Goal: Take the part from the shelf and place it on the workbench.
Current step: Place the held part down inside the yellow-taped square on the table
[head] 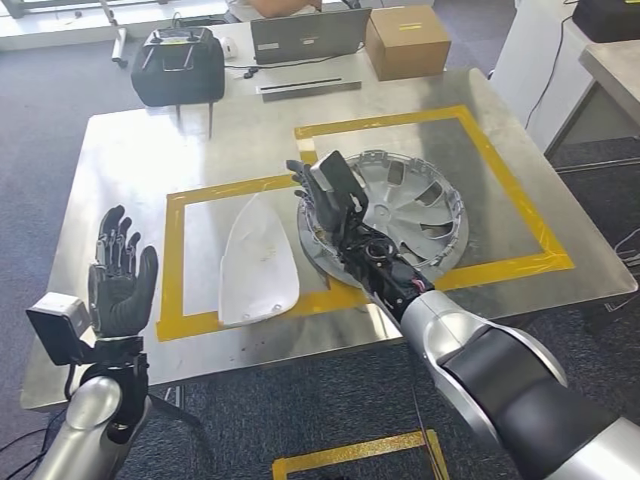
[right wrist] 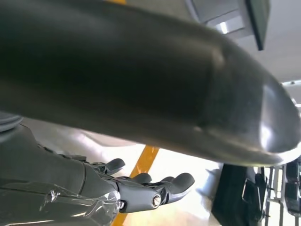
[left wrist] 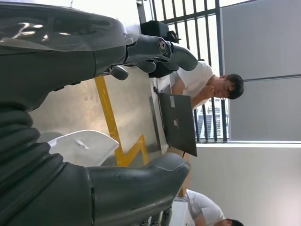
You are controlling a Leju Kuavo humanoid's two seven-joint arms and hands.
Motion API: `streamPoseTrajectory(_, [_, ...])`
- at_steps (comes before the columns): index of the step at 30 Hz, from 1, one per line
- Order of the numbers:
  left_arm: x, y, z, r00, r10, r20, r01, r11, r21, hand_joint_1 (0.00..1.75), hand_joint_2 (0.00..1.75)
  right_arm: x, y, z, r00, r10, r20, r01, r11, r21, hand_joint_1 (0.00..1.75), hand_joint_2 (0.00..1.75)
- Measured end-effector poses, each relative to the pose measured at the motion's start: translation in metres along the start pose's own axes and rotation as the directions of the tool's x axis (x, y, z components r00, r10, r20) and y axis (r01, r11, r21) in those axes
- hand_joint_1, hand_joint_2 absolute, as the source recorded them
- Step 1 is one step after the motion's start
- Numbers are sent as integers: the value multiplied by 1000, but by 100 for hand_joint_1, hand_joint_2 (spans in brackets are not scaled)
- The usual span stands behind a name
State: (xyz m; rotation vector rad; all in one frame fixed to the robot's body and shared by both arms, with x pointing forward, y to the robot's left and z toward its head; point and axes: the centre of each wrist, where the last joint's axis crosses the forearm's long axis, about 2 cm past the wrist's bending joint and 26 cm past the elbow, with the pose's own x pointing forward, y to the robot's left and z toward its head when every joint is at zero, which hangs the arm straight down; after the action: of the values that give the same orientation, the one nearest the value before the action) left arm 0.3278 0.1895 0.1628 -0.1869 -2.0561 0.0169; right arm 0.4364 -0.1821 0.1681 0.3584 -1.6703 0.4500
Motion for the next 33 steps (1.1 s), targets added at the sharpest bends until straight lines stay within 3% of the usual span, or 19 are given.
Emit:
streamPoseTrajectory(10, [-2,5,11,999,-22,-31,22,999,26,0,0,14,24,27,984,-169,49,171,985,-24,0,0])
streamPoseTrajectory(16, [-2,6,12,999,-25,-35,26,999,29,0,0,20,27,34,981,-178,75,180,984,-15,0,0])
streamPoseTrajectory(23, [3,7,14,999,-34,-36,35,999,38,0,0,56,39,57,958,-186,219,181,983,39,0,0])
streamPoseTrajectory(33, [5,6,18,998,-30,-48,32,999,37,0,0,70,43,78,945,-192,266,184,981,54,0,0])
